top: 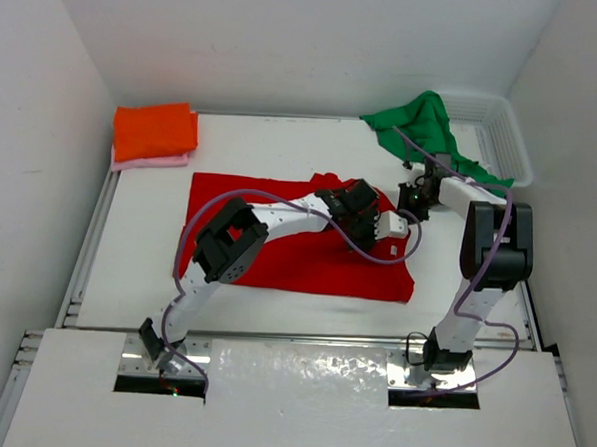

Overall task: Fold and stack the t-shirts
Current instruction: Fold the flattened tshirt in 1/3 of the way

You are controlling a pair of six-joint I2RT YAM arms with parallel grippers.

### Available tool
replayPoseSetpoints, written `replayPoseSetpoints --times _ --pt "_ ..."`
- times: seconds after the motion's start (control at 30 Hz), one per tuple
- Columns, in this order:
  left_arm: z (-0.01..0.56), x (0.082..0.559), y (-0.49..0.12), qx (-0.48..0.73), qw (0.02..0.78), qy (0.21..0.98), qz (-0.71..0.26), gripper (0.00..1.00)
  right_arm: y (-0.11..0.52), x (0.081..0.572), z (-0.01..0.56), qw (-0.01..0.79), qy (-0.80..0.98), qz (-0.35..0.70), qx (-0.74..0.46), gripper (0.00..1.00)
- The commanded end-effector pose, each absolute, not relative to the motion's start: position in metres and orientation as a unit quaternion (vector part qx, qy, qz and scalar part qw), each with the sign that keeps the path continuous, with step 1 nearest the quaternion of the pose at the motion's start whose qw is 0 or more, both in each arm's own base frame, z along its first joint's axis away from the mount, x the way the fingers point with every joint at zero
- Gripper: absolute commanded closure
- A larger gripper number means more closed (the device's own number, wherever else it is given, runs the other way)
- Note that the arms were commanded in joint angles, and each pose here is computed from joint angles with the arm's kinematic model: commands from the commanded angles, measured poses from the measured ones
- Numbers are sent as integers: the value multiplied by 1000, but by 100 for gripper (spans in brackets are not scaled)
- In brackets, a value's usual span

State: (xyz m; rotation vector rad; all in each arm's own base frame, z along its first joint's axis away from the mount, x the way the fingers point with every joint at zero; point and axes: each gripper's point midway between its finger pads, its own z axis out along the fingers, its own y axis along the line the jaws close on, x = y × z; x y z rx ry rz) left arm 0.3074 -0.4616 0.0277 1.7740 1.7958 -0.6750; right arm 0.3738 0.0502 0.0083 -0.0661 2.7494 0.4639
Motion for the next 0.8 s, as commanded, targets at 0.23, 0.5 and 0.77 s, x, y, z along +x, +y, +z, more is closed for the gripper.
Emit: replayPoseSetpoints --times 0.23,0.5,0.77 --pt "107 300 -452 676 273 604 -321 100 52 372 47 193 968 159 -22 100" --pt "119 283 -402 724 236 543 -353 100 67 333 68 182 963 198 11 100" --pt "112 244 -378 754 198 467 -418 100 89 275 71 141 966 217 18 100"
